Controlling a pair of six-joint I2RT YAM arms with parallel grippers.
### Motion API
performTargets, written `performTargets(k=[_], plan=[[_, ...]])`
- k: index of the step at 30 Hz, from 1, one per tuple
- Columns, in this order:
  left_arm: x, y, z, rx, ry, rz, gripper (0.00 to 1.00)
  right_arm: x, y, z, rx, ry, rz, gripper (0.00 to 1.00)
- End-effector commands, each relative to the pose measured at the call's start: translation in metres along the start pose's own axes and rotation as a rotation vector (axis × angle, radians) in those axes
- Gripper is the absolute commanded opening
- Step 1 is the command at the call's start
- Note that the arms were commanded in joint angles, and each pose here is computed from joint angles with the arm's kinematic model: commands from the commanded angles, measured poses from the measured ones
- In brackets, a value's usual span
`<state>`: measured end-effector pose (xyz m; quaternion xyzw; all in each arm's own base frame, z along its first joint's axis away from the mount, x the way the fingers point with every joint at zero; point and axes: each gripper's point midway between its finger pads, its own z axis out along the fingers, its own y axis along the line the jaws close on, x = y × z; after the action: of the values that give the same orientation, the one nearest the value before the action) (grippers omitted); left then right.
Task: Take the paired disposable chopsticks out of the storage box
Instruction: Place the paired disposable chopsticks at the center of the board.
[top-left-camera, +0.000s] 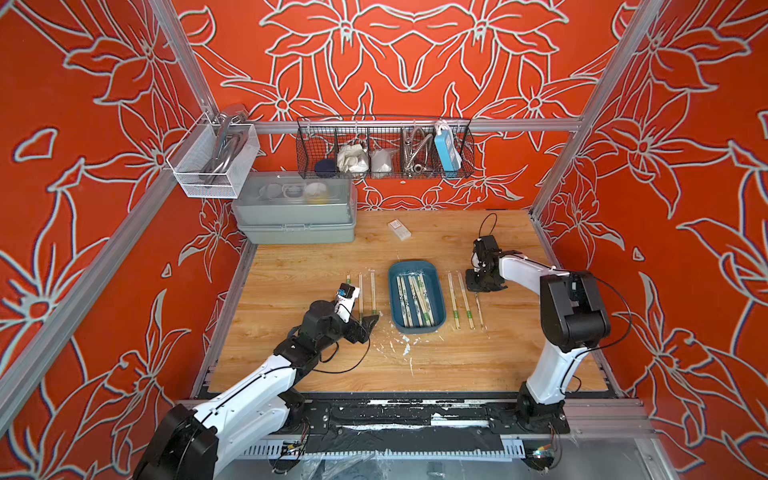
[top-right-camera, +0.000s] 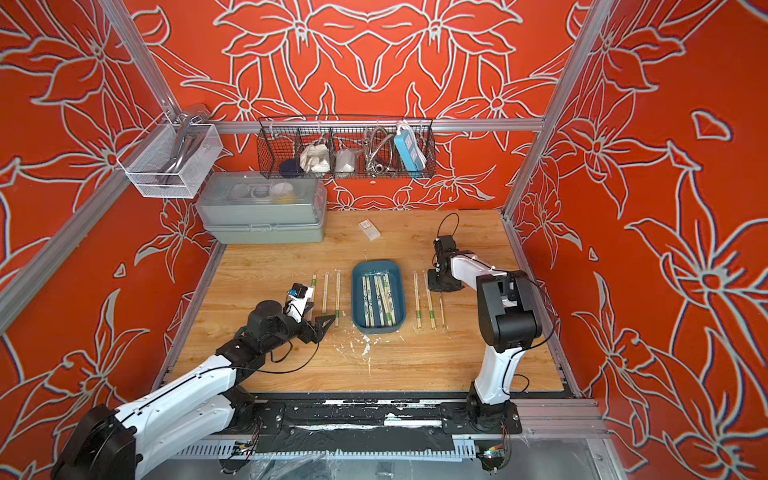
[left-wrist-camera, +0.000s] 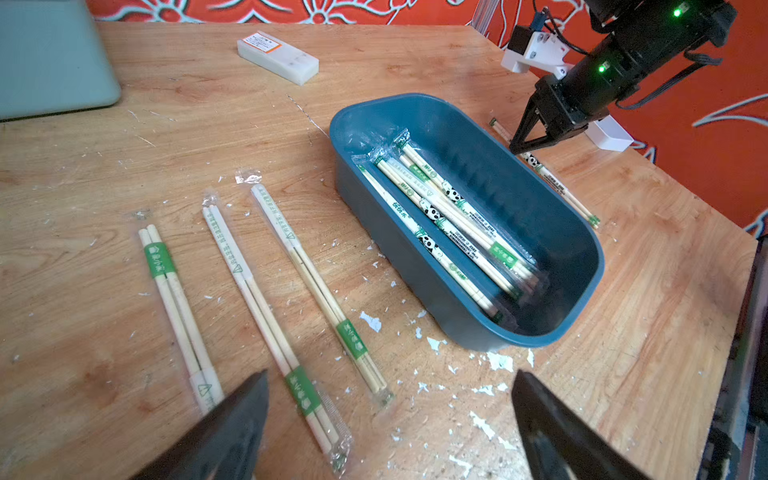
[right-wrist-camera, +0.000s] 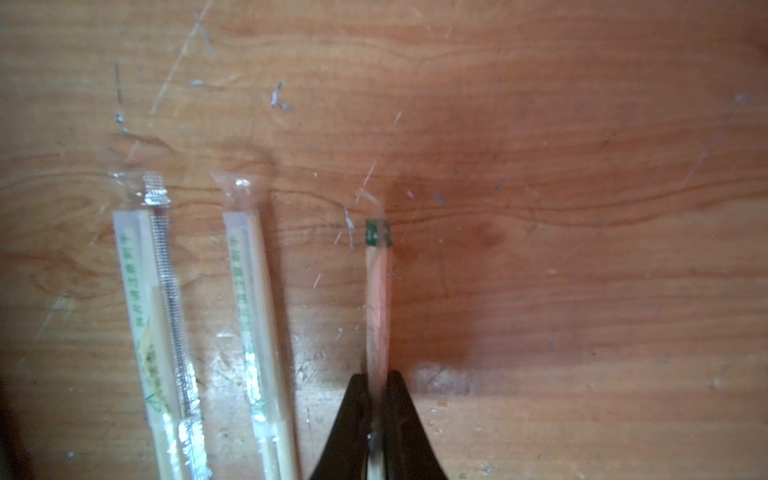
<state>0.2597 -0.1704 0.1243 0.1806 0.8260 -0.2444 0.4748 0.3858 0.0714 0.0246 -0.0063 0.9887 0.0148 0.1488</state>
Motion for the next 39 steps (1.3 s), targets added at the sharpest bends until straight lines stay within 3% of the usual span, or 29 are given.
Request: performTargets(k=[1,8,27,35,39], plan=[[-0.011,-0.004,0.000,0.016,-0.030,0.010,0.91,-0.008,-0.002,0.000,0.012,-0.002,0.002,0.14],[-0.011,-0.004,0.000,0.014,-0.030,0.011,0.91,-0.013,-0.002,0.001,0.021,-0.005,-0.001,0.14],[-0.008,-0.002,0.005,0.005,-0.011,0.005,0.92,-0.012,-0.004,-0.010,0.031,-0.002,-0.004,0.30],[-0.014,-0.003,0.000,0.004,-0.039,-0.020,1.00,-0.013,0.001,-0.055,-0.014,-0.075,0.014,0.44],[-0.030,0.005,-0.011,-0.053,-0.102,-0.120,1.00,-0.007,0.011,-0.082,-0.068,-0.142,-0.001,0.48]])
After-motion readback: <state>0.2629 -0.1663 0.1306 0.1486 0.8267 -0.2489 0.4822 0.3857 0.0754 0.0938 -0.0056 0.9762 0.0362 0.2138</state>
